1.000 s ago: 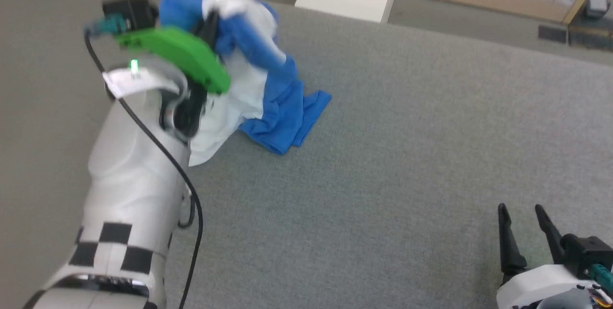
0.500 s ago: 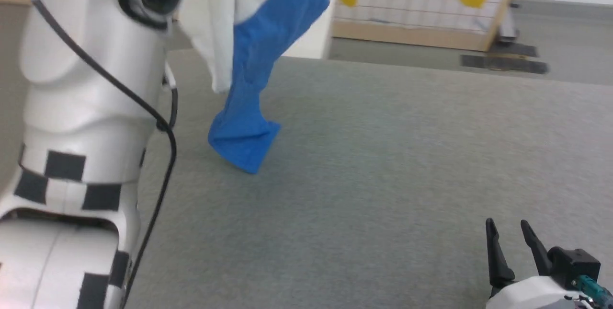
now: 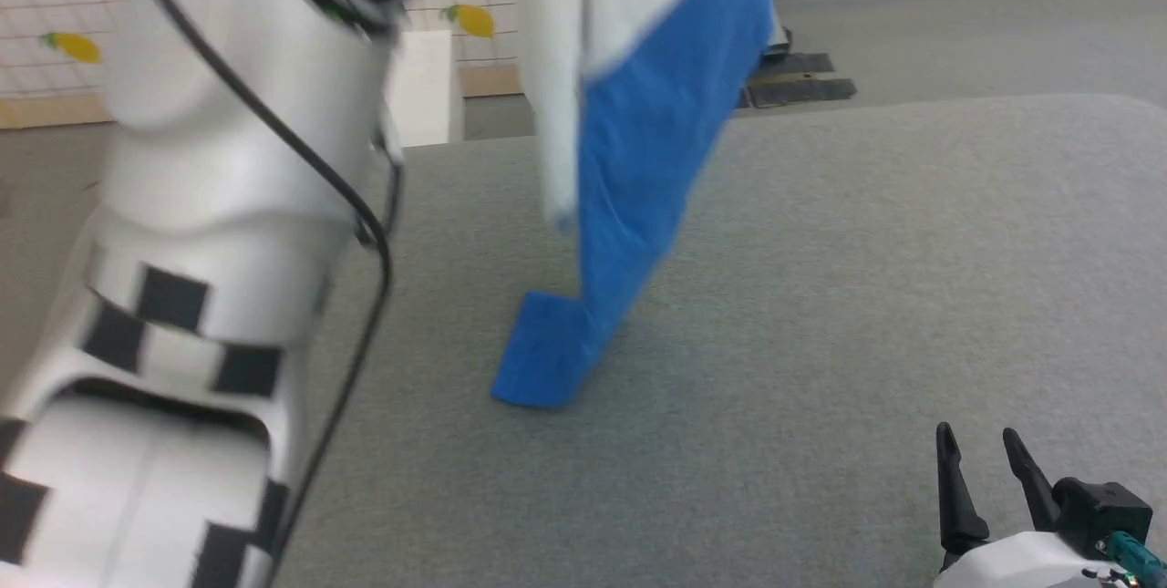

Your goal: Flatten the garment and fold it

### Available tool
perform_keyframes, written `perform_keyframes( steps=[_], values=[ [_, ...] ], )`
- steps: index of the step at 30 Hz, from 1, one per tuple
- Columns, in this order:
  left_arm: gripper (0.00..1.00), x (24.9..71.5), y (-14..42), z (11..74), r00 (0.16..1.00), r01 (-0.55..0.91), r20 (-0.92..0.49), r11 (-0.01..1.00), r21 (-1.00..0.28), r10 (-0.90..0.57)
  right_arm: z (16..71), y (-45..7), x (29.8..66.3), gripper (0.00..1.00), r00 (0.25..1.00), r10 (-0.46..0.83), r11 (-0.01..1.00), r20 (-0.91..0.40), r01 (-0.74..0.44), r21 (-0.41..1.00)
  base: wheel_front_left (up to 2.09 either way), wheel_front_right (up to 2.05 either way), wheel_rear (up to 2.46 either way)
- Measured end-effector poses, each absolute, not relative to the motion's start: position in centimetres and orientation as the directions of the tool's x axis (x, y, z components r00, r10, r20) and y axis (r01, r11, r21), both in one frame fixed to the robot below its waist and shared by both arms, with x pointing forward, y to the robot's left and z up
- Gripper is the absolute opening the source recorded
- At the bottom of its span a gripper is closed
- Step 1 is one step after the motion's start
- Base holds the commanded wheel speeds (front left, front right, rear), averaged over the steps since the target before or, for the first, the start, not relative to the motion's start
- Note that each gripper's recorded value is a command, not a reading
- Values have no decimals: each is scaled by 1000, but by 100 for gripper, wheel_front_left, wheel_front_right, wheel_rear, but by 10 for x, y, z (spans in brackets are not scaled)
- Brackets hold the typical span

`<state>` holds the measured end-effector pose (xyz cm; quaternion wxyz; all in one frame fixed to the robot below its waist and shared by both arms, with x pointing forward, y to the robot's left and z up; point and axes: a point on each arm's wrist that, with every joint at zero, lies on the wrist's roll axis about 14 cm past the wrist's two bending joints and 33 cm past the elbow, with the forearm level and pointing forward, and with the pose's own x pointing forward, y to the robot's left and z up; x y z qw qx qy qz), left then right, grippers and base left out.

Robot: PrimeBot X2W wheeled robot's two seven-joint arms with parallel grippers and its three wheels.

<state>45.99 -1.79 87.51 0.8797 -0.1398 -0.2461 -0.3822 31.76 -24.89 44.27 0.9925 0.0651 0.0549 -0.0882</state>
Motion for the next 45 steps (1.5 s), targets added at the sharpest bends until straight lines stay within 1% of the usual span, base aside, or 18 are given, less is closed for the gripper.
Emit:
perform_keyframes(
  steps=[2,5,9,13,17,19,21,22,23,24,26,29,30,33,36,38,41,45],
  values=[
    [0,471,-35,831,621,751,445,653,-100,-646,441,-253,314,100,975,-184,973,-127,199,118,0,0,0],
    [0,479,-57,736,662,750,229,638,-176,-714,437,-257,313,100,971,-195,971,-141,211,113,0,0,0],
    [0,461,-71,607,646,724,-73,641,-256,-760,433,-255,316,100,970,-190,972,-154,208,110,0,0,0],
    [0,420,-64,490,541,689,-399,662,-295,-740,430,-254,318,100,969,-185,973,-165,204,106,0,0,0],
    [0,362,-39,402,344,672,-691,681,-292,-636,431,-253,320,100,971,-178,975,-162,197,104,0,0,0],
    [0,347,-27,384,283,648,-752,697,-308,-595,431,-251,321,100,972,-173,976,-160,191,106,0,0,0],
    [0,343,-22,382,252,618,-774,712,-333,-581,432,-249,322,100,973,-168,977,-156,186,108,0,0,0],
    [0,344,-21,385,250,589,-767,721,-364,-591,433,-249,322,100,974,-166,977,-154,184,110,0,0,0],
    [90,347,-23,390,261,554,-746,728,-404,-612,434,-248,322,100,975,-164,977,-151,182,111,0,0,0],
    [100,349,-23,395,274,520,-728,734,-438,-629,434,-248,322,100,975,-163,977,-150,180,112,0,0,0],
    [100,361,-24,414,335,443,-653,725,-527,-679,435,-247,322,100,976,-159,978,-146,176,113,0,0,0],
    [100,391,-18,461,482,381,-484,672,-635,-731,437,-245,321,100,978,-153,979,-139,170,115,0,0,0],
    [100,404,-12,482,553,370,-406,651,-663,-727,437,-245,321,100,979,-151,979,-137,168,115,0,0,0],
    [100,437,27,536,746,366,-196,638,-677,-636,442,-242,322,100,982,-143,980,-123,157,118,0,0,0],
    [100,456,86,579,891,364,6,707,-606,-453,447,-240,324,100,985,-135,982,-103,147,122,0,0,0],
    [100,454,124,590,941,325,102,781,-533,-322,451,-238,325,100,988,-129,982,-90,140,125,0,0,0],
    [100,438,162,586,966,249,183,856,-454,-184,455,-236,327,100,990,-120,984,-78,129,126,0,0,0],
    [100,415,182,573,975,184,188,902,-391,-117,455,-230,330,100,992,-103,985,-75,112,133,0,0,0]
  ],
)
